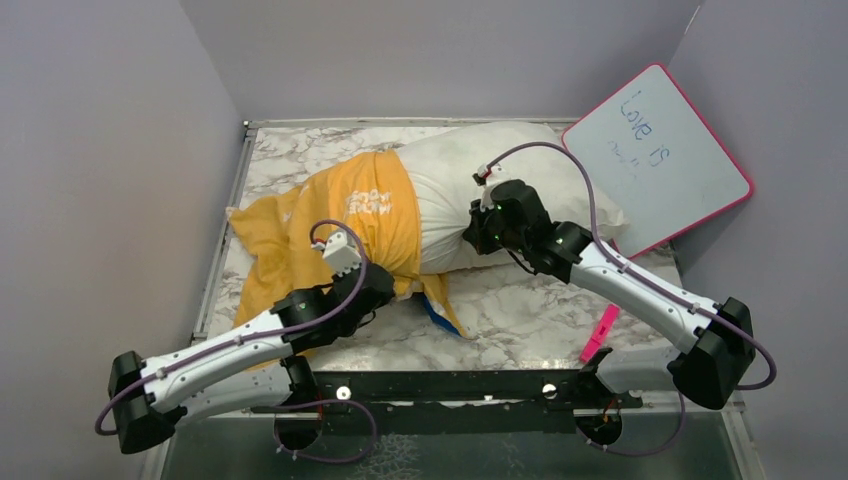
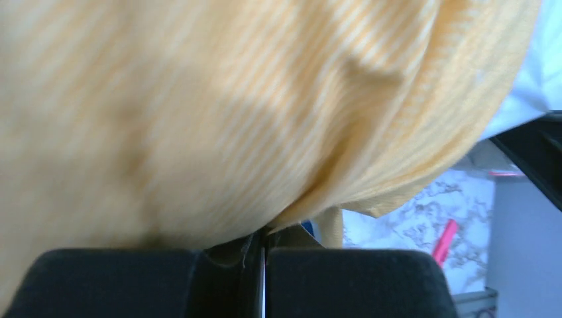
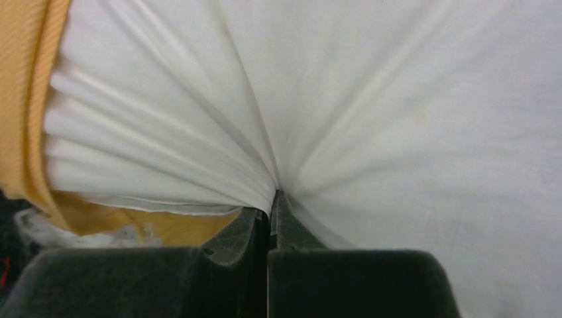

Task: Remove the pillowcase from the pillow
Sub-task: Remove the pillow from the pillowcase.

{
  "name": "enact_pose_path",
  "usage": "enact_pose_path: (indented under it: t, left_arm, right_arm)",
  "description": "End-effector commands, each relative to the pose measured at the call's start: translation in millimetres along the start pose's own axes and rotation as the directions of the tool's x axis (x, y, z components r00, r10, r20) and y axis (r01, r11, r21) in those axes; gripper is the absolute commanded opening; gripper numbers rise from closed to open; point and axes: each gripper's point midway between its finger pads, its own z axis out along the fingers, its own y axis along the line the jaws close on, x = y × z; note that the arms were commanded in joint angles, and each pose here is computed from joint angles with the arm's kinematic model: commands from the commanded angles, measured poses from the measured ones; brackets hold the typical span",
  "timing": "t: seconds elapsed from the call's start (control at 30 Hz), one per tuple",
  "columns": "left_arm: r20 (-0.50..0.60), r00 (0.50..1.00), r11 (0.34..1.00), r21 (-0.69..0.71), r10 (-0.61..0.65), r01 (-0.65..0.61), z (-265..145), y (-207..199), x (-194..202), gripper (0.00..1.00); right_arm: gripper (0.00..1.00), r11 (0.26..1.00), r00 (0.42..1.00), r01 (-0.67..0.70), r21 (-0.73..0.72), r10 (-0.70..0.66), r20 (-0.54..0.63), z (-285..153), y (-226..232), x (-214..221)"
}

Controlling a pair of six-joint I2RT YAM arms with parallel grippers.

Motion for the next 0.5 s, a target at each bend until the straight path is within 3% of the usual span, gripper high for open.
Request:
enact_pose_path:
  t: [0.0, 0.27, 0.47]
  left_arm:
    - [0.022, 0.997, 0.996, -0.058, 0.068, -0.067, -31, 39, -28, 0.0]
    - [-0.044, 0.987, 0.969, -0.186, 0.157, -0.162, -48, 55, -35, 0.0]
    - [-0.01, 0.992, 0.967, -0.224, 0.125, -0.124, -64, 68, -49, 0.0]
  right_arm:
    - [0.01, 0.964, 0.996, 0.041, 0.263, -0.061, 0.069, -9, -57, -14]
    - [0.01, 0.976, 0.997, 0.012, 0.22, -0.027, 0.066, -9, -51, -3]
    - [0.01, 0.971, 0.995, 0.028, 0.237, -0.049, 0.085, -19, -59, 8]
